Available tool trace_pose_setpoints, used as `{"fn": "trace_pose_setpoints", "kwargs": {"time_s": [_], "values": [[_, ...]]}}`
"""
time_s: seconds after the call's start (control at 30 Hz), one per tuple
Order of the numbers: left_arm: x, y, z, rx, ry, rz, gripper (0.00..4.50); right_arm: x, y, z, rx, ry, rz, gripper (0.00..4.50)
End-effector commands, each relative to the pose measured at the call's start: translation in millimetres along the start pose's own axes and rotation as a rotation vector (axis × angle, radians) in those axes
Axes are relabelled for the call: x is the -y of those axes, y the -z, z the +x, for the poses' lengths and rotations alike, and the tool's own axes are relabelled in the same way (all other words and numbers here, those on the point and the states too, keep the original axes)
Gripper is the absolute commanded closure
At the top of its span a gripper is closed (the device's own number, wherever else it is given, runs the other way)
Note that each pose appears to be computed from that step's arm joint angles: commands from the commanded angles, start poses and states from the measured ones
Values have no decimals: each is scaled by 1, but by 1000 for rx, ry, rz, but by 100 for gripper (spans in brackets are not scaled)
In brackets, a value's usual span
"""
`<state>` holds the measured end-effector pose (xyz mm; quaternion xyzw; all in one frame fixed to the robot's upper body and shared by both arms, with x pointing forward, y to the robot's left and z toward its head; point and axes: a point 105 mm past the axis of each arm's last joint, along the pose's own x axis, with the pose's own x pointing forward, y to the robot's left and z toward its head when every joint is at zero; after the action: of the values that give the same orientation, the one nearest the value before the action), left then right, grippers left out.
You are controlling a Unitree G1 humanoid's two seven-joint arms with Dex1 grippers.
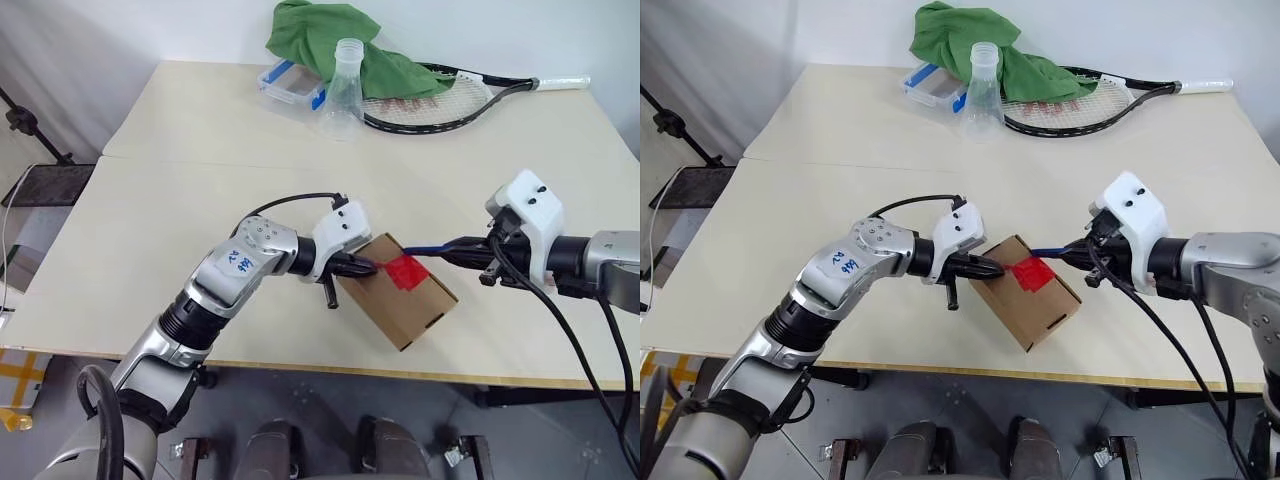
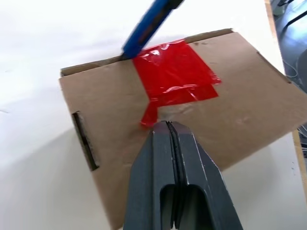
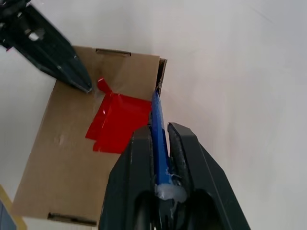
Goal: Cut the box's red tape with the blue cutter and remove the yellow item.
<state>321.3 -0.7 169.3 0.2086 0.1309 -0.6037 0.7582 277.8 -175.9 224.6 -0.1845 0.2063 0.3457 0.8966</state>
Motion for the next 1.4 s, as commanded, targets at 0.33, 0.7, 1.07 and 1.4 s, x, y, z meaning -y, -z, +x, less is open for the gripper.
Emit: {"fn": "trace_pose_setpoints", "kwargs": {"time_s": [0.33,0.7,1.07,1.4], "values": [[3,22,20,-213,-36,-29,450,-2,-8,-2,-105,-58,21,433],[10,29,29,-262,-56,-74,450,-7,9,-15,-245,-87,56,433],[3,36,31,-286,-116,-90,450,-12,5,-25,-258,-142,60,433],[-3,39,31,-287,-137,-101,450,-11,25,-58,-380,-102,101,433]]}}
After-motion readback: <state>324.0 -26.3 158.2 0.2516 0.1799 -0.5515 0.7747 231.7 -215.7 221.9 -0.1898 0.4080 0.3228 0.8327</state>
